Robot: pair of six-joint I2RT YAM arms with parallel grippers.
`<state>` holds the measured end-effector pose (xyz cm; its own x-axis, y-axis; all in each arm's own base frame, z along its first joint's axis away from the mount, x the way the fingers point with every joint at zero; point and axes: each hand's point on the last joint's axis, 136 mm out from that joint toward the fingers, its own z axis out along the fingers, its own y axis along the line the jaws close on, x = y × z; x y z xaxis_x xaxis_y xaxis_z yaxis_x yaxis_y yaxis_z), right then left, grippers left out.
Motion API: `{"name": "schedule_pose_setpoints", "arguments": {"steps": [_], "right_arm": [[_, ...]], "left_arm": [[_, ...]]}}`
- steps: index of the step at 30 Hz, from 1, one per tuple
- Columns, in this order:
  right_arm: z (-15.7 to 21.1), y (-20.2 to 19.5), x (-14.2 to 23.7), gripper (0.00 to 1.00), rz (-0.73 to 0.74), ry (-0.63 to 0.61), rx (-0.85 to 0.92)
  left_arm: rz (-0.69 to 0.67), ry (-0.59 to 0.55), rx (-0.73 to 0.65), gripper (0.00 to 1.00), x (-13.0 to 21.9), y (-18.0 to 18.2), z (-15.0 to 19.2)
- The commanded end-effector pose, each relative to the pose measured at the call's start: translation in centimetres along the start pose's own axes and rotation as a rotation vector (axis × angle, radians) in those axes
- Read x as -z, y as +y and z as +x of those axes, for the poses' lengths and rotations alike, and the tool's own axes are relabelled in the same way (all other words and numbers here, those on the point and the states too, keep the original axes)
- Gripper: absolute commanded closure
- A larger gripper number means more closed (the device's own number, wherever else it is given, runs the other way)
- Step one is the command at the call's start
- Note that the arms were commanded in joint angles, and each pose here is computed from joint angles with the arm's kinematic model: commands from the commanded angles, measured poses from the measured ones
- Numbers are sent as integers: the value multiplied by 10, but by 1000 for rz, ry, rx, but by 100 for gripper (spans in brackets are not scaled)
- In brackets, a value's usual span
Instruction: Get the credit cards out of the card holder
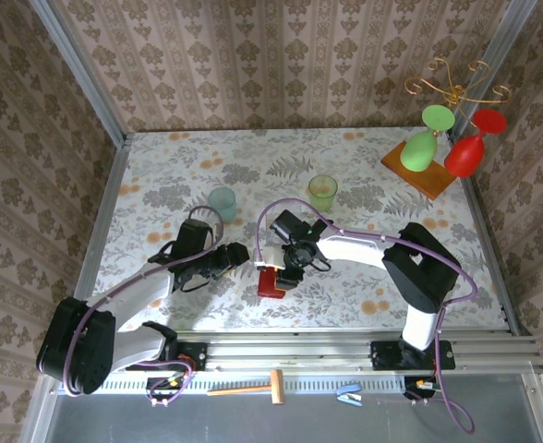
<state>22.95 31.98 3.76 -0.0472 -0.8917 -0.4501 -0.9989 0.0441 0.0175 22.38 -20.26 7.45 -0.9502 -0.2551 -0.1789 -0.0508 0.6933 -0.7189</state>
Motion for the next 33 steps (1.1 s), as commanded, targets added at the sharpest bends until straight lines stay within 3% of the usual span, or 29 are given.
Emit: {"name": "schedule_pose_setpoints", "arguments": {"steps": [1, 4, 16, 27, 33], "right_arm": [[-1, -4, -6, 57, 18, 6, 22], [1, -6, -6, 66, 25, 9, 20], [-4, -7, -2, 84, 59, -38, 18], [-10, -13, 6, 100, 164, -158, -13], [-15, -15, 11, 100, 232, -244, -42]], "left_arm": [[25, 14, -23, 37, -1, -4, 0], [29, 20, -22, 37, -1, -6, 0], [50, 56, -41, 36, -11, -21, 5], [77, 76, -24, 37, -22, -30, 9], [102, 88, -5, 45, -29, -36, 14]]}}
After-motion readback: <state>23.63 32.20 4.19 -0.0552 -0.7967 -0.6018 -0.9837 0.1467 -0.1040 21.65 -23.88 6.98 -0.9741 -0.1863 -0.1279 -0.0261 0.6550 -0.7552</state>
